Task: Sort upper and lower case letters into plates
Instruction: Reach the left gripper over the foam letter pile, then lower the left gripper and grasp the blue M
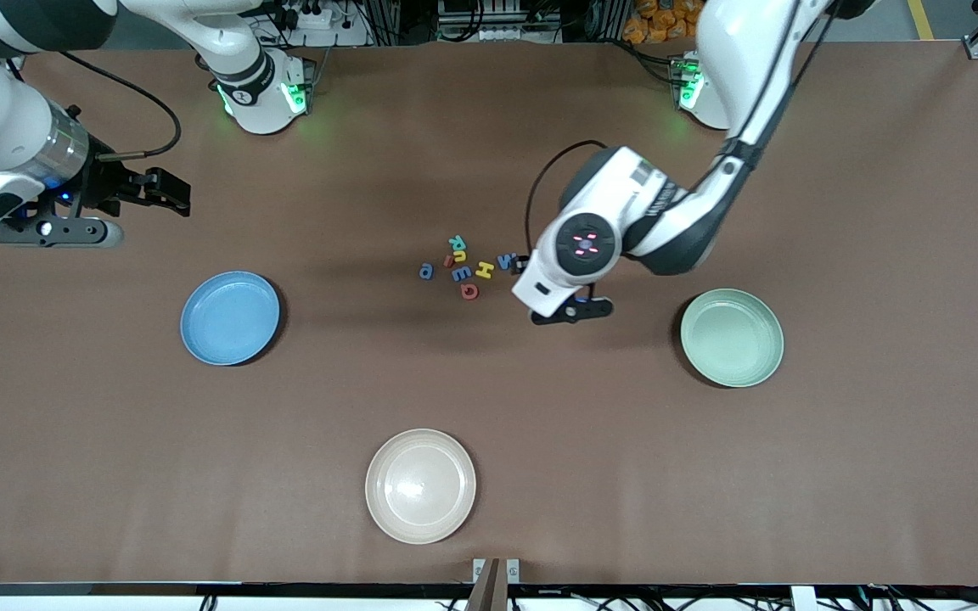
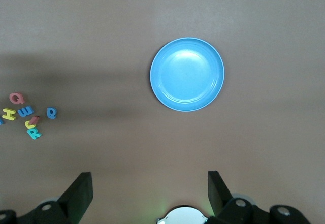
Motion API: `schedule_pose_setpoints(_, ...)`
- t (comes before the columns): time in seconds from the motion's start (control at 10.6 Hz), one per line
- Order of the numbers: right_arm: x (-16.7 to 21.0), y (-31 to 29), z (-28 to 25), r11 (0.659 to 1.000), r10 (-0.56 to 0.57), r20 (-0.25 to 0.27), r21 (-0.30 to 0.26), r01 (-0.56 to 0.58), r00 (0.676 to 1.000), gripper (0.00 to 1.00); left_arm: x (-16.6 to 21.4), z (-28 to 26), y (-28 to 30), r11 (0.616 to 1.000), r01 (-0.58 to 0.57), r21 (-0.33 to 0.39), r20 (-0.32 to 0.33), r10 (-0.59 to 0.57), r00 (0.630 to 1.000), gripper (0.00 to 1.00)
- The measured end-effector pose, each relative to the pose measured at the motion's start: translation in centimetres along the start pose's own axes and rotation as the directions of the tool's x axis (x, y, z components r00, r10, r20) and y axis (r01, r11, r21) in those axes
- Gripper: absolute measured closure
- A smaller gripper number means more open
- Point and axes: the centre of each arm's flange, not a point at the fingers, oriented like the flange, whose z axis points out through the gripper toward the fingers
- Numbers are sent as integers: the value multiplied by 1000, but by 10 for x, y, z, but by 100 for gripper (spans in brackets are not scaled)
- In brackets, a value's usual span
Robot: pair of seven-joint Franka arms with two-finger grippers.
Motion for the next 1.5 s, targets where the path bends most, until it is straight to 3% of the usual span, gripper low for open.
schedule_pose_setpoints(0.19,0,1,0,1000,1,0,0,-1,1000,0,1,24,18,1000,4,-26,-19,-4,1000,0)
schedule_pose_setpoints(0.38,0,1,0,1000,1,0,0,-1,1000,0,-6,65,37,999,-43,9,-67,44,997,0)
schedule_pose_setpoints(0.85,0,1,0,1000,1,1,0,-1,1000,0,-34,111,47,992,-94,88,-44,98,994,0)
schedule_pose_setpoints(1.5,0,0,0,1000,0,1,0,0,1000,0,-39,134,53,996,-79,50,-78,82,994,0)
